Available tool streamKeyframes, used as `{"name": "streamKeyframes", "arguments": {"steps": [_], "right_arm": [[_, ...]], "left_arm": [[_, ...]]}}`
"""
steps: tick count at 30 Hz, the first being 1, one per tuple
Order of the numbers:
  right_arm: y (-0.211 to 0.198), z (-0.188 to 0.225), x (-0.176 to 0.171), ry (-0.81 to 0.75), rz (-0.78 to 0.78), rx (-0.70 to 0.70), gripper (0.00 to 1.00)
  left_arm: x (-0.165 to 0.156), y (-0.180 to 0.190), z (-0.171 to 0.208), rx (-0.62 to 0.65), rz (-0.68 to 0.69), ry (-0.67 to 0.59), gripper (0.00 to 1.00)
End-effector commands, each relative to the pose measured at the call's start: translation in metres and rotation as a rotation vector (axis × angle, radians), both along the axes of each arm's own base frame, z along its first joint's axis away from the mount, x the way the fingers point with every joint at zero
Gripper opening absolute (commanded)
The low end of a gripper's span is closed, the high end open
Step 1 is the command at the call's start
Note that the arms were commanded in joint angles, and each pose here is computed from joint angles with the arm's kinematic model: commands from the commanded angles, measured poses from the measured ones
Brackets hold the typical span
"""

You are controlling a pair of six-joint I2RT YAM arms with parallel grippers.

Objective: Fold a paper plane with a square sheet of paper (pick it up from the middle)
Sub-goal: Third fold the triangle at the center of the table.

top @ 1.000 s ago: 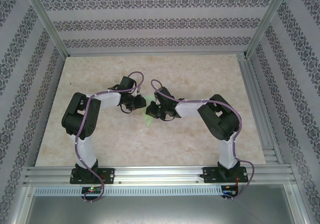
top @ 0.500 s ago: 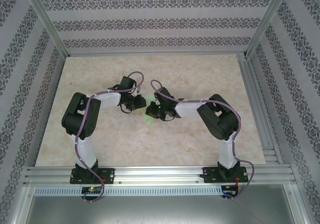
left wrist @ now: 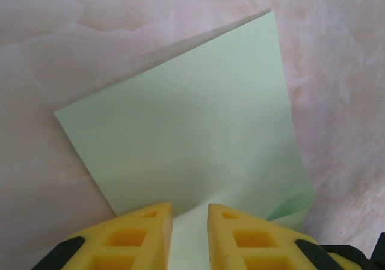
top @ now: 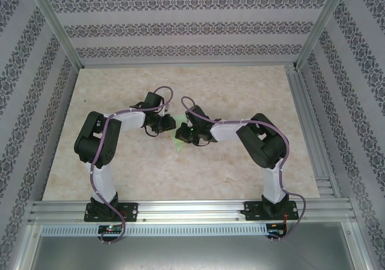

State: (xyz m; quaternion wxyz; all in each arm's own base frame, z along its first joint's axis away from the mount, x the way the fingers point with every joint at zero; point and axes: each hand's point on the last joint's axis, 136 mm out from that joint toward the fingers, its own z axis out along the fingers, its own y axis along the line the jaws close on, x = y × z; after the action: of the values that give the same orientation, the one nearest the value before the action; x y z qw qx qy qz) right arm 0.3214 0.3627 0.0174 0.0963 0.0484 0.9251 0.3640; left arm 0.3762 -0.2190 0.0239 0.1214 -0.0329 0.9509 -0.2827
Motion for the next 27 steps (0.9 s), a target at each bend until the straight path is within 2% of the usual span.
{"name": "streamKeyframes", "arguments": {"steps": [1, 10, 17, 24, 27], "right_arm": [[0.002, 0.0, 0.013, -0.024, -0.035, 0.008, 0.11], [0.0, -0.005, 0.013, -0.013, -0.042, 0.001, 0.14], [-0.007, -0.015, 0.007, 0.016, -0.041, -0.043, 0.21], [-0.011, -0.018, 0.003, 0.025, -0.036, -0.066, 0.31], [-0.013, -0.018, 0.003, 0.024, -0.042, -0.07, 0.37]], "left_arm": [[-0.006, 0.004, -0.008, 0.007, -0.001, 0.036, 0.24], [-0.006, 0.004, -0.005, 0.004, 0.002, 0.031, 0.23], [0.002, 0.007, 0.016, 0.002, 0.043, -0.01, 0.27], [0.013, 0.039, 0.035, 0.024, 0.182, -0.042, 0.32], [0.011, 0.047, 0.036, 0.034, 0.196, -0.04, 0.33]]}}
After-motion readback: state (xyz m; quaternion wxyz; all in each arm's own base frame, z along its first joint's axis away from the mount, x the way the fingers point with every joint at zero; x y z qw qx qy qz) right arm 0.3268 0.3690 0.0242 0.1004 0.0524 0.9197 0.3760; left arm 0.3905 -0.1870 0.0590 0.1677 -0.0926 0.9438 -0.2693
